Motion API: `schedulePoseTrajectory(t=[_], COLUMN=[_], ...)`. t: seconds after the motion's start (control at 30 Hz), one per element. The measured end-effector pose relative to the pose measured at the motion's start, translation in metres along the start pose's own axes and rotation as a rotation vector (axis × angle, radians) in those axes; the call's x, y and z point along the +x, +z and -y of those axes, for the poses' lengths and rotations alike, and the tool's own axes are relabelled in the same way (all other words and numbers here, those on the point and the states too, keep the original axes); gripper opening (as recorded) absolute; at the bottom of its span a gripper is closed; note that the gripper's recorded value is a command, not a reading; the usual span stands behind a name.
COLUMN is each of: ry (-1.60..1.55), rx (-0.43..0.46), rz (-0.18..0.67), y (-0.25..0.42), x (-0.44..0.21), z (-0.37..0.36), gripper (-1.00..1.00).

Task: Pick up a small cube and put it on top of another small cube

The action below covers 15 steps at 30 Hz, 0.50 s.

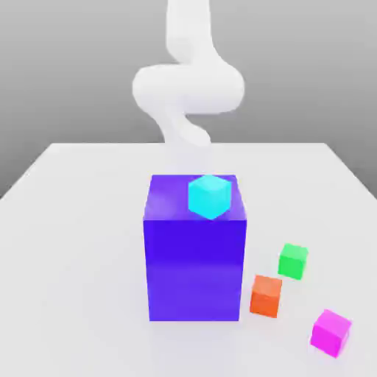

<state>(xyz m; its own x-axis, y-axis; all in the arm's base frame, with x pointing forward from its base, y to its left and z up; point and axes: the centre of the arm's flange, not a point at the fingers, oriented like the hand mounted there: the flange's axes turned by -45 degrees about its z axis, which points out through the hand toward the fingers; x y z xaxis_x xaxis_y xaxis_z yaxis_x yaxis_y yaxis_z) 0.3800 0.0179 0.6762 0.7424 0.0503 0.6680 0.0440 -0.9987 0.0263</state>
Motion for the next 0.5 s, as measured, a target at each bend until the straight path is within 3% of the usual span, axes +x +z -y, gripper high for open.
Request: schedulePoseTrajectory(t=[0.23, 0.5], ry=[-0.194, -0.421], rx=[0.049, 0.132], rz=[0.187, 0.387], y=[0.133, 0.262], x=[-0.019, -0.089], z=[0.059, 0.132], gripper=[0.0, 0.0])
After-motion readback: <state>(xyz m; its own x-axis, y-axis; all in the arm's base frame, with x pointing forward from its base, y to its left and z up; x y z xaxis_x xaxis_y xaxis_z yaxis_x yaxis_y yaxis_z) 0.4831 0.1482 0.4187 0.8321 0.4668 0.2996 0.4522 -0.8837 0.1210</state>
